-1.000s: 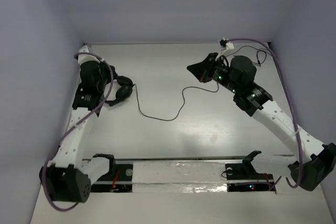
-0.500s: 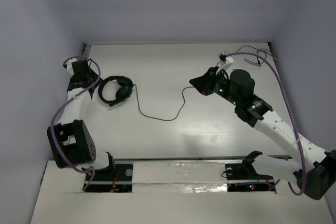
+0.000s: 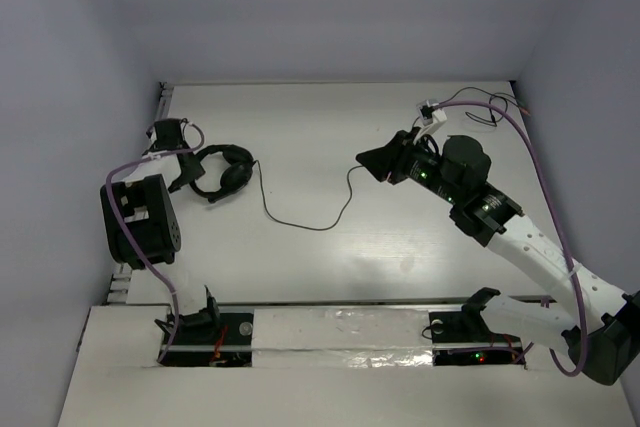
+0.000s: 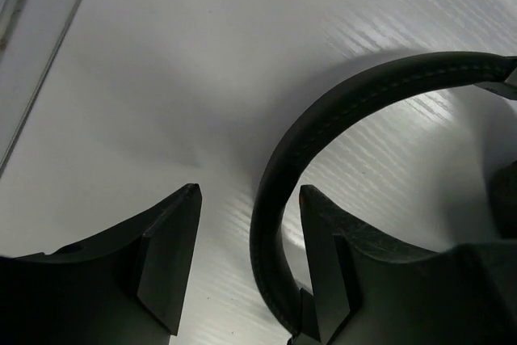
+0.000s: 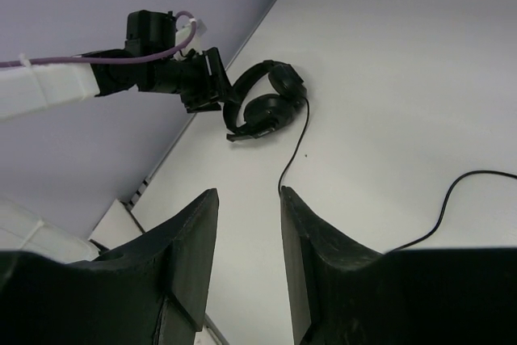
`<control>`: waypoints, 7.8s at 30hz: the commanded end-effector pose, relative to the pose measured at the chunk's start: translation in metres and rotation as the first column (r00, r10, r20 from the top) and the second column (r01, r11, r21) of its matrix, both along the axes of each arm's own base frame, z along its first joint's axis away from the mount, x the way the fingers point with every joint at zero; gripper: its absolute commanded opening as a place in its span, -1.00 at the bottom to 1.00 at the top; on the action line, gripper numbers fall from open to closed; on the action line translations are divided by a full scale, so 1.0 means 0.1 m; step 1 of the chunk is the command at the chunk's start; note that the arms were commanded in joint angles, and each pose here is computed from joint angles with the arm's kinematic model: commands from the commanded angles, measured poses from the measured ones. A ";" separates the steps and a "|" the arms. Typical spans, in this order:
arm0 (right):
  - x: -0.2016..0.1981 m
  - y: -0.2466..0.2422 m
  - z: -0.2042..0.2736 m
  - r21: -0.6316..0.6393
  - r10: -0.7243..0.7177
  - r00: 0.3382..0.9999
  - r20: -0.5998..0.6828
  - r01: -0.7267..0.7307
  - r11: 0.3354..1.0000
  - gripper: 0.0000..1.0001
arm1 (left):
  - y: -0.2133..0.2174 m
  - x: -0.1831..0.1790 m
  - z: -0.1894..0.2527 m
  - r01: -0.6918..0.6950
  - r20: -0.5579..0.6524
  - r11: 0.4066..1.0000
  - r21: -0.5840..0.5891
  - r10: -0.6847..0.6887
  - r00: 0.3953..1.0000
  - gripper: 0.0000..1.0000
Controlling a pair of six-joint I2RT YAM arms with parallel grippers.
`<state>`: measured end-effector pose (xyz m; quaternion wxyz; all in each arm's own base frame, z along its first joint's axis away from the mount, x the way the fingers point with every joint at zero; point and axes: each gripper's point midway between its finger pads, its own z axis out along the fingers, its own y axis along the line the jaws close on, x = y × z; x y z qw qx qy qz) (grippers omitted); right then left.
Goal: Wrap the headphones
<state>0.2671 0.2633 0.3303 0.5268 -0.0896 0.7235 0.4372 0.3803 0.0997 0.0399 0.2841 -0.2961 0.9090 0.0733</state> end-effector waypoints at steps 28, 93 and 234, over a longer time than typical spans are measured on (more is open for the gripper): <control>-0.13 0.28 0.20 -0.051 0.195 0.973 0.126 -0.190 0.980 -1.00 | -1.62 0.57 1.22 0.468 0.285 0.879 -0.094 -0.427 0.858 -1.00; 0.96 0.67 -1.44 -0.131 0.271 0.957 0.107 -0.257 0.958 -0.22 | -2.34 -0.56 5.65 0.884 0.960 0.463 0.059 -0.270 0.078 -1.00; 0.76 0.72 -0.50 -0.015 0.257 0.946 0.198 -0.259 0.966 -0.03 | -3.25 -0.76 3.83 0.954 0.936 0.290 -0.077 -0.307 0.169 -1.00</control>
